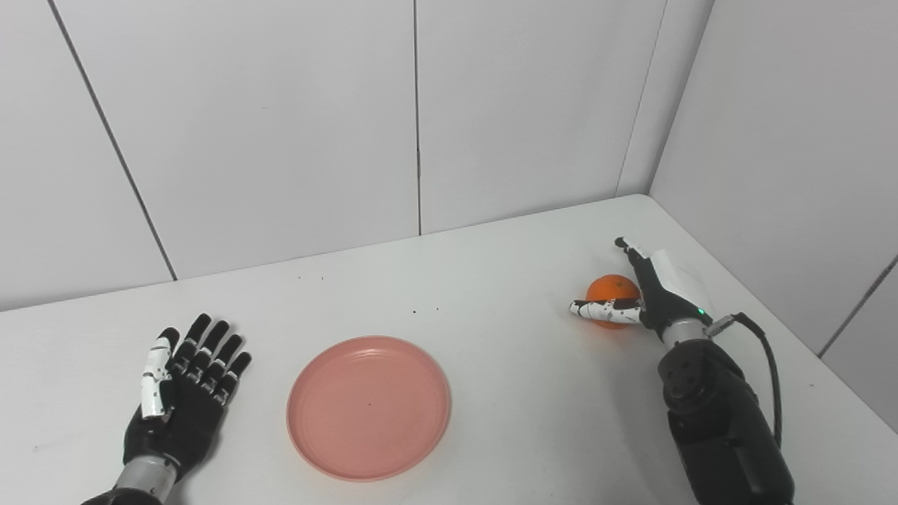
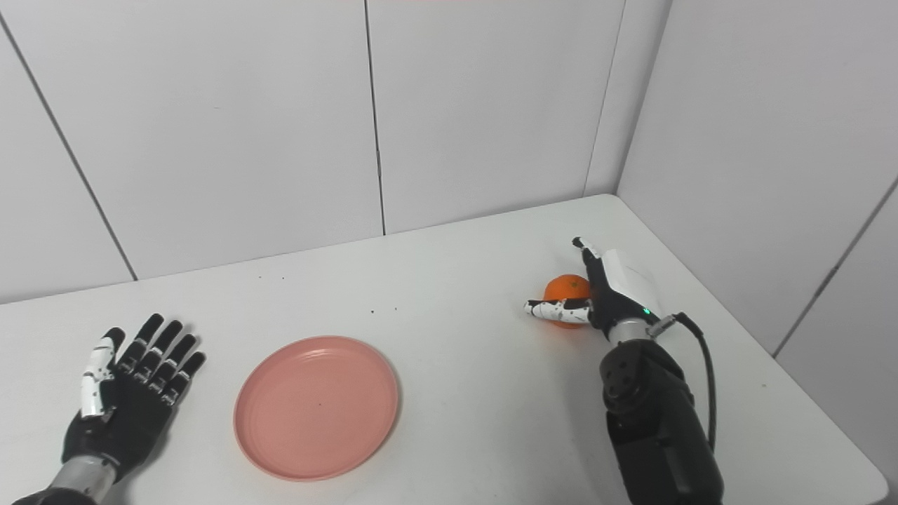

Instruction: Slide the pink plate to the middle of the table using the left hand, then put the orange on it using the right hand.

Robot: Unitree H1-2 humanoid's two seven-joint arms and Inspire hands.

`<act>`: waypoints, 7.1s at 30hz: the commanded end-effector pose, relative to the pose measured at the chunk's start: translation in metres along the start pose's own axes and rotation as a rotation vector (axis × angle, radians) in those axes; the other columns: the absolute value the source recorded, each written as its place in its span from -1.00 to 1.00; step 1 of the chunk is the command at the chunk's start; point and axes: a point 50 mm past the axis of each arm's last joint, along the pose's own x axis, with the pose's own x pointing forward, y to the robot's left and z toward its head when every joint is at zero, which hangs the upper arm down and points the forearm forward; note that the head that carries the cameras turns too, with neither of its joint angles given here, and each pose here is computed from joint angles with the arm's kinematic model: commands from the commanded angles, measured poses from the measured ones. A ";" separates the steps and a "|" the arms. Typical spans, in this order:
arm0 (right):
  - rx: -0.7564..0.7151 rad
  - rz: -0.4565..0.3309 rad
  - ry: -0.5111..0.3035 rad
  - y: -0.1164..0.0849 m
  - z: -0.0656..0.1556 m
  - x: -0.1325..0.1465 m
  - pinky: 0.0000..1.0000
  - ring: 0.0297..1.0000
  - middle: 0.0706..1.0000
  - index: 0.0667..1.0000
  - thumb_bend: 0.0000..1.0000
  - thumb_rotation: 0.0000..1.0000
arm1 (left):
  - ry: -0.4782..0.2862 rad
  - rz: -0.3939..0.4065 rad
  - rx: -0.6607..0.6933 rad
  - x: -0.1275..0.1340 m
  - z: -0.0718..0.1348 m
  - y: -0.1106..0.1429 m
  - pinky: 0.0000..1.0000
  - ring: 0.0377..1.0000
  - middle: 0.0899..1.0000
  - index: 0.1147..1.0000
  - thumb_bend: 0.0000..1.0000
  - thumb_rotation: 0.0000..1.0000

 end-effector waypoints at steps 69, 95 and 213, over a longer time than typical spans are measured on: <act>0.035 -0.224 -0.329 -0.057 0.092 -0.023 -0.32 -0.22 -0.13 -0.10 0.04 -0.74 | 0.041 -0.029 -0.011 -0.002 -0.017 0.004 1.00 0.99 0.99 0.97 -0.39 1.00; 0.094 0.036 -0.666 0.029 0.208 -0.062 -0.42 -0.28 -0.15 -0.10 0.04 -0.73 | 0.039 -0.012 0.053 -0.001 -0.044 -0.038 0.91 0.88 0.89 0.87 -0.30 1.00; -0.098 0.388 -0.793 0.084 0.208 -0.094 0.69 0.82 0.86 0.93 1.00 0.03 | 0.016 0.031 0.121 0.011 -0.048 -0.069 0.77 0.78 0.80 0.81 -0.28 1.00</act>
